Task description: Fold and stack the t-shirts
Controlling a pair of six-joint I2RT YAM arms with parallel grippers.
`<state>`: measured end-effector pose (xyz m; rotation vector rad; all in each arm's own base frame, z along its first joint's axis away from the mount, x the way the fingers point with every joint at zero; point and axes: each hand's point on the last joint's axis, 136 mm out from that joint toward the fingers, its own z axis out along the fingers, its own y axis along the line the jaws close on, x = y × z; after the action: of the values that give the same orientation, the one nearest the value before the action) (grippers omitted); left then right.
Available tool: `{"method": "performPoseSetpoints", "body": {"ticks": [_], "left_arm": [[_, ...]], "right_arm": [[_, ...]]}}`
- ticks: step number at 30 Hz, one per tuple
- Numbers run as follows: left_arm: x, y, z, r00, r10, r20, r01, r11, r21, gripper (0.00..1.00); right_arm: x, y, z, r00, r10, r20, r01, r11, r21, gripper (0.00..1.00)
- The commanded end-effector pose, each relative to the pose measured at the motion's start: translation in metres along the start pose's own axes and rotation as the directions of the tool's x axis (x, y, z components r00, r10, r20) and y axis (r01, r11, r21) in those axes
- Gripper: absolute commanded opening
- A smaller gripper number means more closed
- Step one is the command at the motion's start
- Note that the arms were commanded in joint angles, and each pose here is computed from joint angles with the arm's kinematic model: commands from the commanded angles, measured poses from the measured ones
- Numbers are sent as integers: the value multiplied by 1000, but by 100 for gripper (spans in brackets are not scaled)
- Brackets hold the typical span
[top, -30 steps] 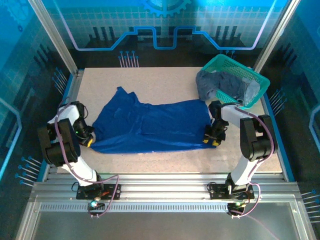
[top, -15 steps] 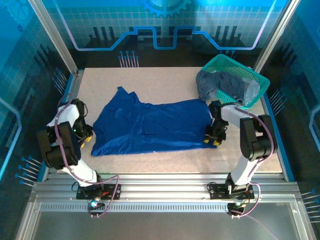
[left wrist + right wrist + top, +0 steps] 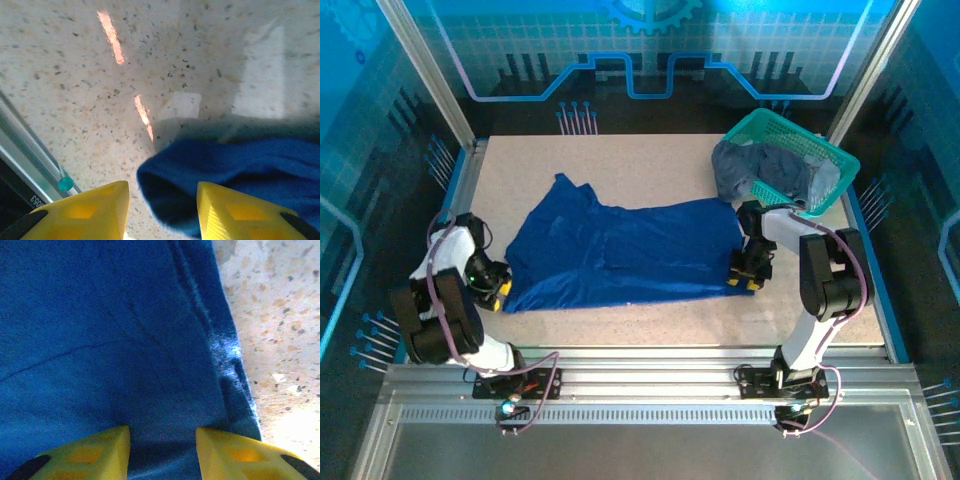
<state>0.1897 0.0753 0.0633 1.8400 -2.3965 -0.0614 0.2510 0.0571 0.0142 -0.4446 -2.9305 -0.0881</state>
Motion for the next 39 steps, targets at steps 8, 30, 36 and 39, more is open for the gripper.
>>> {"method": "performPoseSetpoints", "body": {"ticks": [8,30,36,39], "left_arm": [[109,-63,-28,962,266,-67,-259,961,94,29],[41,-56,39,860,508,-49,-507,842,-183,6],[21,-60,52,835,549,-43,-544,810,-219,5],[19,-61,55,837,545,-51,-540,807,-239,5]], "right_arm": [[-15,-21,-14,999,32,27,-34,998,50,44],[-13,20,-9,1000,7,-3,-7,1000,9,45],[-11,13,0,999,4,-32,-3,999,40,45],[-6,9,4,999,9,-43,-7,998,57,45]]}}
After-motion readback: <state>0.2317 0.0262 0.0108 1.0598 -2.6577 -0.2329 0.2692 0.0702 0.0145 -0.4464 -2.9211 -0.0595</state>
